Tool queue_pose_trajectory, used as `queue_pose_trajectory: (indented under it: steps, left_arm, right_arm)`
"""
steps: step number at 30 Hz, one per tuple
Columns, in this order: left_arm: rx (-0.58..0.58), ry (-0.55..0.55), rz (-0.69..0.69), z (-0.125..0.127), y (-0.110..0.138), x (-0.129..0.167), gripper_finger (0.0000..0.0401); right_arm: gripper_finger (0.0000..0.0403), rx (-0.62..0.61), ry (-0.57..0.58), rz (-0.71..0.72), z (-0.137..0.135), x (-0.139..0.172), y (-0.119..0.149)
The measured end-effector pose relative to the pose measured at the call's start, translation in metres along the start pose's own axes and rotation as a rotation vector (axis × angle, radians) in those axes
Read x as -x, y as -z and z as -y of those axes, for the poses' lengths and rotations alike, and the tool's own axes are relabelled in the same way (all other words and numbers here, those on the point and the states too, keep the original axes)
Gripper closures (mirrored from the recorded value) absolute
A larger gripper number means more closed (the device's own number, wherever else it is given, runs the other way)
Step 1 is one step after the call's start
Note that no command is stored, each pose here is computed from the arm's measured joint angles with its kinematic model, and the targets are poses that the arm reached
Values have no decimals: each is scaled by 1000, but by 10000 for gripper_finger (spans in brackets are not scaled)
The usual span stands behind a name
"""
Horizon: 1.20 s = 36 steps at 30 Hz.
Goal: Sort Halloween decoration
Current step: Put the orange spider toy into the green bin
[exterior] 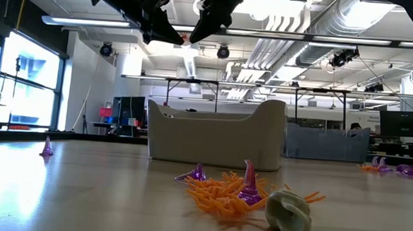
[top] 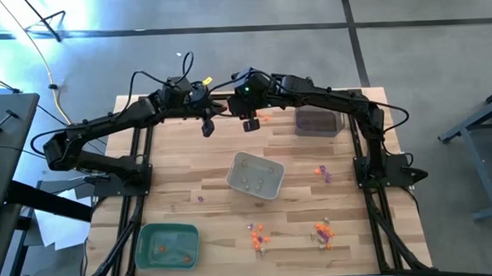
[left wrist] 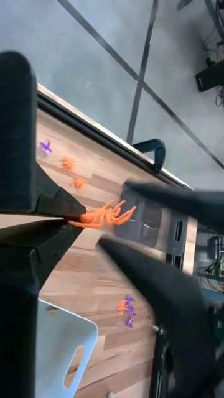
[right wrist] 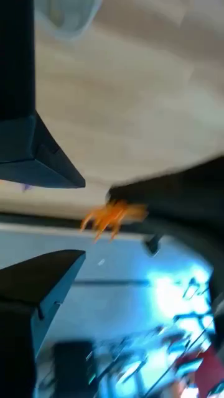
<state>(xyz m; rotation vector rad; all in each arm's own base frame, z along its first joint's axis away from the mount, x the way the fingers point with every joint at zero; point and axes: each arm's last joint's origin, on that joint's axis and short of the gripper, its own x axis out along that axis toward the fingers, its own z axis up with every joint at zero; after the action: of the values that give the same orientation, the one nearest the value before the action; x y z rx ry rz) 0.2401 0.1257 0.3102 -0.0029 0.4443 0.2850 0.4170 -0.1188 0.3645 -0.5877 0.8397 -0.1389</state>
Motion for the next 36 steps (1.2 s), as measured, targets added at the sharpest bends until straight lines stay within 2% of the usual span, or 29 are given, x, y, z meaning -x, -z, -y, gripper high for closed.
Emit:
queue_pose_trajectory:
  steps: [5, 10, 15, 18, 21, 24, 30, 36]
  left_arm:
    - [0, -1, 0, 0, 0, 1, 401]
    - [19, -11, -31, 1, 2, 7, 401]
    - [65, -34, -231, 4, 5, 31, 401]
    - [163, -19, -397, 10, 13, 52, 401]
    - [276, 49, -608, 23, 30, 73, 401]
    - [365, 136, -754, 39, 40, 94, 401]
    - [487, 328, -798, 78, 39, 126, 401]
    - [646, 391, -911, 122, 39, 144, 401]
  right_arm:
    - [234, -31, 100, -84, 10, -1, 8]
    - [234, -179, 101, -146, 21, -3, 24]
    - [236, -333, 67, -273, 32, -3, 51]
    - [238, -422, 26, -283, 38, -3, 61]
    - [237, -477, -14, -260, 42, -4, 67]
    - [237, -492, -32, -236, 46, -5, 69]
    - [238, -503, -39, -236, 48, -8, 72]
    - [238, -525, -147, -290, 38, -7, 76]
